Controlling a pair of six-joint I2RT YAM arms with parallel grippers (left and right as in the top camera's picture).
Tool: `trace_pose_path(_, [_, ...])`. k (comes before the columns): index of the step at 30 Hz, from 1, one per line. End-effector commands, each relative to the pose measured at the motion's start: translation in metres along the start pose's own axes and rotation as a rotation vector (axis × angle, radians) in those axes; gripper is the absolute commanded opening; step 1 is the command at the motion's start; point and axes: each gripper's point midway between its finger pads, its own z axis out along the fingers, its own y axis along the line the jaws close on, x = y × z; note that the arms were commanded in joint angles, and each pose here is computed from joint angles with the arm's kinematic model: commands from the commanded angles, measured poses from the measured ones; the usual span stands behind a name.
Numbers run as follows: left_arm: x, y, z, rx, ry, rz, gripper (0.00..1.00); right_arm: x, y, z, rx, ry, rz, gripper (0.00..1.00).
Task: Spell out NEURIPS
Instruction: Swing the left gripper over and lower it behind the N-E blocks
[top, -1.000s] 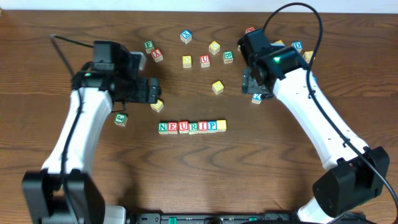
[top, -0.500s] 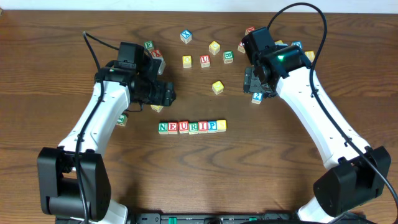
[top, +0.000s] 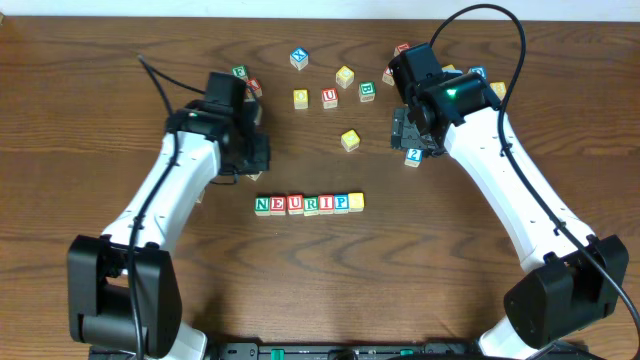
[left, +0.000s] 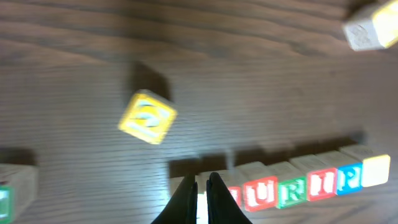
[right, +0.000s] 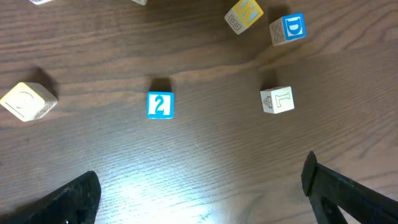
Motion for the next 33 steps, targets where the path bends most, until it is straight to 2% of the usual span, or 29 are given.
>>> trace_pose_path(1, [-0.002, -0.025, 0.001, -0.007, -0.022, 0.055, 0.08, -0.011, -0.001, -0.012, -0.017, -0.044, 0.036, 0.99])
trace_pose_path(5, [-0.002, -0.029, 0.006, -0.078, -0.039, 0.060, 0.08, -0.010, -0.001, -0.012, -0.022, -0.039, 0.034, 0.99])
trace_pose_path(12, [-0.002, -0.032, 0.011, -0.079, -0.039, 0.068, 0.08, -0.010, 0.000, -0.012, -0.023, -0.038, 0.034, 0.99])
trace_pose_path(22, [0.011, -0.026, 0.039, -0.096, 0.047, 0.063, 0.07, -0.009, 0.002, -0.012, -0.034, -0.035, 0.035, 0.99])
trace_pose_path(33, [0.015, -0.030, 0.041, -0.089, 0.058, 0.073, 0.08, -0.007, 0.005, -0.012, -0.053, -0.023, 0.034, 0.99])
